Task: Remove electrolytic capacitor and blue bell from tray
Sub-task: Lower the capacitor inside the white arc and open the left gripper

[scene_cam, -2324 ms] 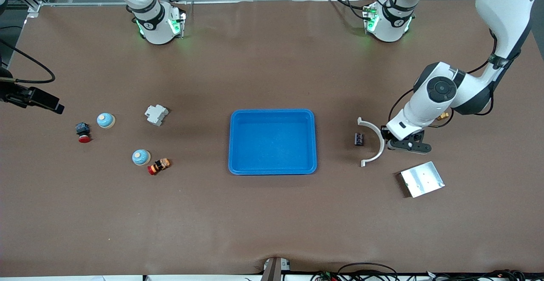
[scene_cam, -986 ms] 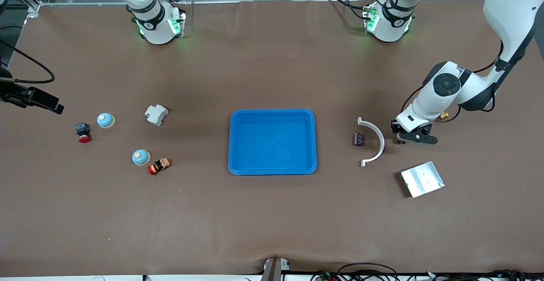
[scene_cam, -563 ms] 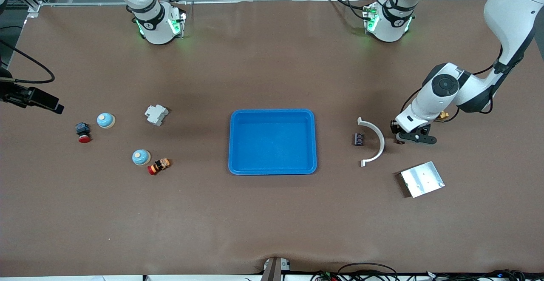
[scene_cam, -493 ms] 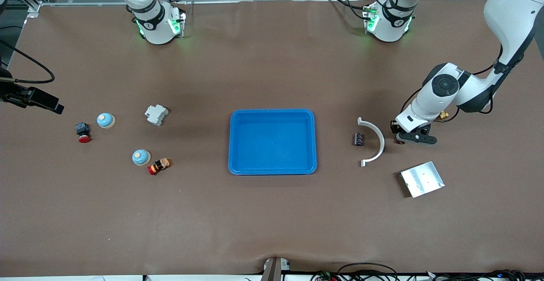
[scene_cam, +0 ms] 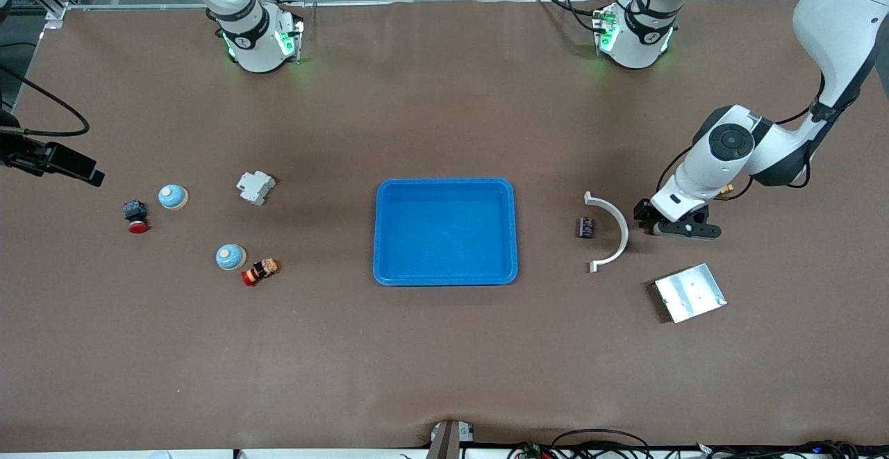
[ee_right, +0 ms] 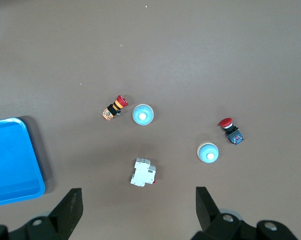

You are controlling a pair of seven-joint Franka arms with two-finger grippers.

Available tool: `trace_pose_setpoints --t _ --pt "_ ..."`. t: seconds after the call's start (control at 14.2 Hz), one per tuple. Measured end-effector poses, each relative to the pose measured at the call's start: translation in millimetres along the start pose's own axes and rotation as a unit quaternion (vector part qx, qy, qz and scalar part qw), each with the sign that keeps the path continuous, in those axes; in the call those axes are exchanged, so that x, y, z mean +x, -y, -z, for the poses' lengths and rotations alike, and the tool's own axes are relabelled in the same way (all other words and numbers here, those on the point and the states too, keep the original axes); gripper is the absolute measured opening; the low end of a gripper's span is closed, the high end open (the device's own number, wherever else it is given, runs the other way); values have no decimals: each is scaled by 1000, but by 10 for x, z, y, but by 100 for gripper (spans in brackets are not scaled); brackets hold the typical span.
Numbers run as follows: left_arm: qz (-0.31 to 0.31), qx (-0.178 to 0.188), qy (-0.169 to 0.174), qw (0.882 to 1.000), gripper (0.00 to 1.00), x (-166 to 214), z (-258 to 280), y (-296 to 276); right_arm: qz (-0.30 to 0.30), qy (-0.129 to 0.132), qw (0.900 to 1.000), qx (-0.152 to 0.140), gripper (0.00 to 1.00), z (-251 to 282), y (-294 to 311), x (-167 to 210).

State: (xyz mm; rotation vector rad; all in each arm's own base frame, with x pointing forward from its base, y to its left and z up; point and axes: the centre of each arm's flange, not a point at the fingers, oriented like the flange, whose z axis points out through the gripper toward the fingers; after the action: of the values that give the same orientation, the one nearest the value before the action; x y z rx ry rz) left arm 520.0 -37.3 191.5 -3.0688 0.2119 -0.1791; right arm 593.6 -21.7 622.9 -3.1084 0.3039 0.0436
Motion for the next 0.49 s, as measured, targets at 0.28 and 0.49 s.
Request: trace_pose_setpoints --t 0.28,0.49 --pt "27 0 19 999 100 218 238 -162 0 0 1000 0 100 0 -3 1" --pt "50 -5 29 998 100 377 453 -263 -1 0 1000 0 100 0 -6 1"
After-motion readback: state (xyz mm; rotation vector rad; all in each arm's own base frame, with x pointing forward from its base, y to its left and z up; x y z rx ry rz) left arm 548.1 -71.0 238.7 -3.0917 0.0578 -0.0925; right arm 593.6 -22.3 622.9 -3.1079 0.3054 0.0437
